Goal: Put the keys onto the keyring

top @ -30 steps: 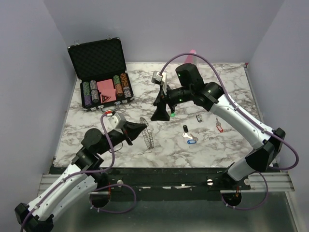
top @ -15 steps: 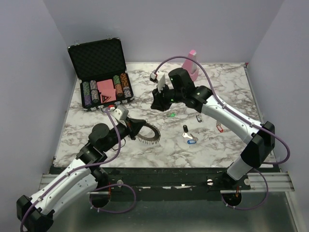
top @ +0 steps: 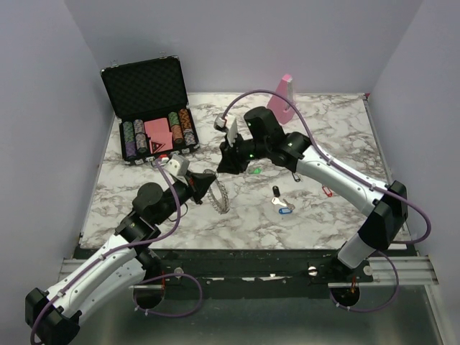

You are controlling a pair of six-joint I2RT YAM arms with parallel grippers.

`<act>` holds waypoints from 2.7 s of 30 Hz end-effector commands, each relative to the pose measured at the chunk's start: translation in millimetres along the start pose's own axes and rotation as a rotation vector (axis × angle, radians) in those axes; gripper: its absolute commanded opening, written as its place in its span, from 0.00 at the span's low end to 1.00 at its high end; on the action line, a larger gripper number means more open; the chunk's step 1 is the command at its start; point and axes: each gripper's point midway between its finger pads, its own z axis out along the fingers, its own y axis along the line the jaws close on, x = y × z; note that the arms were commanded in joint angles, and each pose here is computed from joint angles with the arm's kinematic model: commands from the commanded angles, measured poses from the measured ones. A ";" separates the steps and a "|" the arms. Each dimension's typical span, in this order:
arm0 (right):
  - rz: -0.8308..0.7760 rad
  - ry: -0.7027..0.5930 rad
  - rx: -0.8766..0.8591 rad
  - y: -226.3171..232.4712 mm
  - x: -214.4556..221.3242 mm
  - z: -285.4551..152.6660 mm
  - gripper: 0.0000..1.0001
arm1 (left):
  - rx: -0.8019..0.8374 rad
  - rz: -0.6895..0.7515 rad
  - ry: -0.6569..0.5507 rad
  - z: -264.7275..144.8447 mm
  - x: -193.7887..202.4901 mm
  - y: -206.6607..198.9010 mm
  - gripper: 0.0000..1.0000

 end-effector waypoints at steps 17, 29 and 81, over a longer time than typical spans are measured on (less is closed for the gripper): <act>-0.112 -0.010 0.082 -11.0 -5.6 -24.2 0.67 | 0.329 0.317 -0.125 -25.2 -14.1 -49.3 0.00; -0.354 -0.066 -0.338 41.5 26.2 -79.6 1.00 | 0.715 0.638 -0.177 -59.2 -5.5 -101.2 0.00; 0.191 0.013 0.124 -145.8 198.3 -168.8 0.83 | 0.499 0.483 -0.102 -59.2 -20.3 -73.2 0.00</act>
